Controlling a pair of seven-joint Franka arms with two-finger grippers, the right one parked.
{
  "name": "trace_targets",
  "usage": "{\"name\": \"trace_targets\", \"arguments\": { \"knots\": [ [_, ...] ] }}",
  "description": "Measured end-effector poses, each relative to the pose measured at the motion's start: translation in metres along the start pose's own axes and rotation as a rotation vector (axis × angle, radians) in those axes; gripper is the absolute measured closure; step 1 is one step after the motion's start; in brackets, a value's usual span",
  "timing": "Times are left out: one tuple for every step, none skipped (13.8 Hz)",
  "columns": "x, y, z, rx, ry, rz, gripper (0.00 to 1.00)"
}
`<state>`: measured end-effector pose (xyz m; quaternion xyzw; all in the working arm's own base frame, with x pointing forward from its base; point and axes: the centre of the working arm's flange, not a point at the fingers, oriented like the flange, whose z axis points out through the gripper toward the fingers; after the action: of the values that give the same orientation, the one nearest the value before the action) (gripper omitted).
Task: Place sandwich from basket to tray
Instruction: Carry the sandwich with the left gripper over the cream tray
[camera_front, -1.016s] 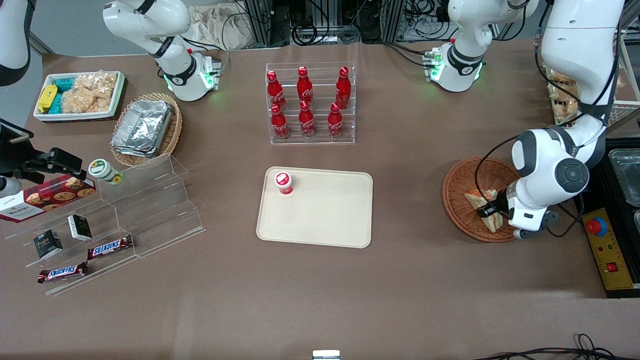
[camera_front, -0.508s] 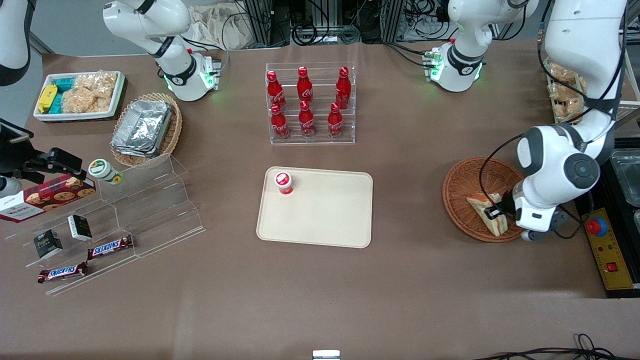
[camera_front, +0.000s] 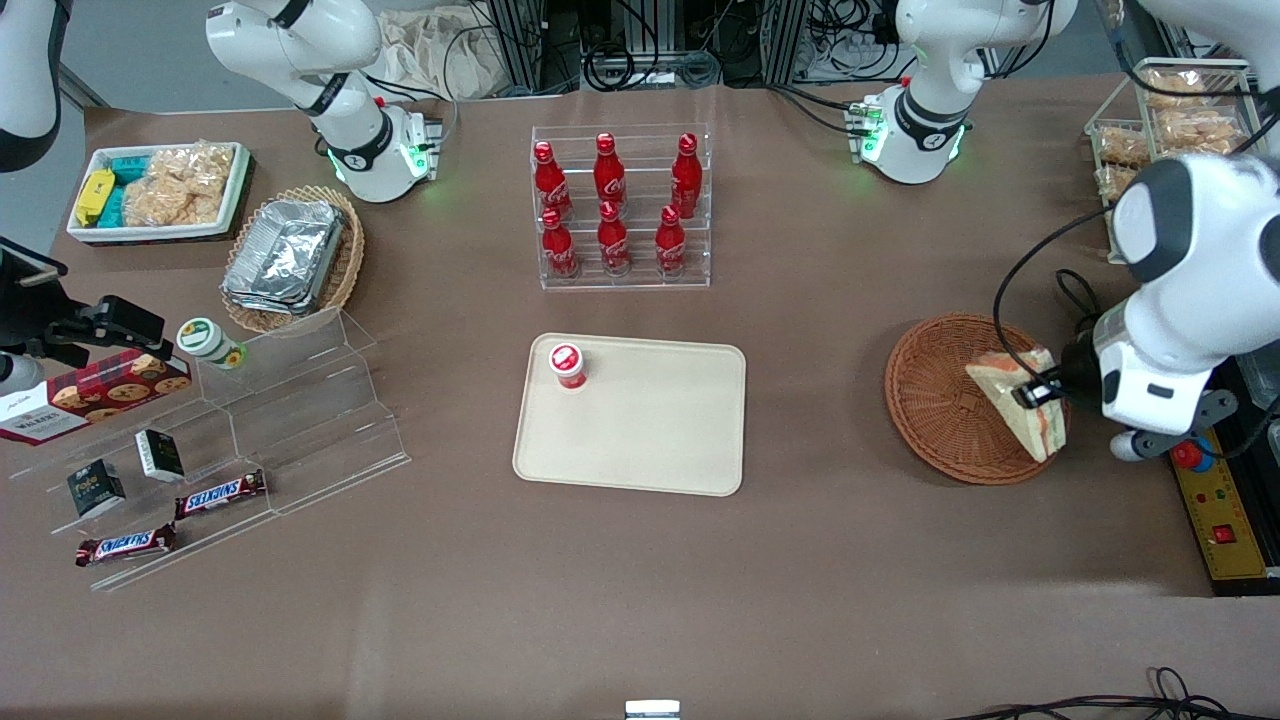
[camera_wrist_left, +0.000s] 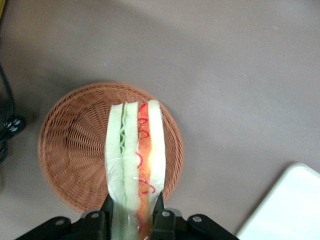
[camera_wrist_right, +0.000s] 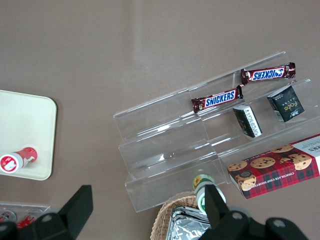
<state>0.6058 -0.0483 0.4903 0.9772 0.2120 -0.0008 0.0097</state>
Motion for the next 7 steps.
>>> {"name": "trace_targets", "arguments": {
  "knots": [
    [-0.009,0.011,-0.027,0.000,-0.004,0.022,0.67],
    [-0.018,0.021,-0.051,0.000,-0.008,0.043,0.67],
    [-0.027,0.031,-0.074,-0.003,-0.006,0.061,0.66],
    [-0.037,0.041,-0.095,-0.009,0.002,0.073,0.66],
    [-0.047,0.052,-0.113,-0.011,0.012,0.079,0.66],
    [-0.059,0.064,-0.127,-0.009,0.024,0.085,0.66],
    [-0.073,0.078,-0.139,-0.009,0.034,0.091,0.66]
  ]
}}
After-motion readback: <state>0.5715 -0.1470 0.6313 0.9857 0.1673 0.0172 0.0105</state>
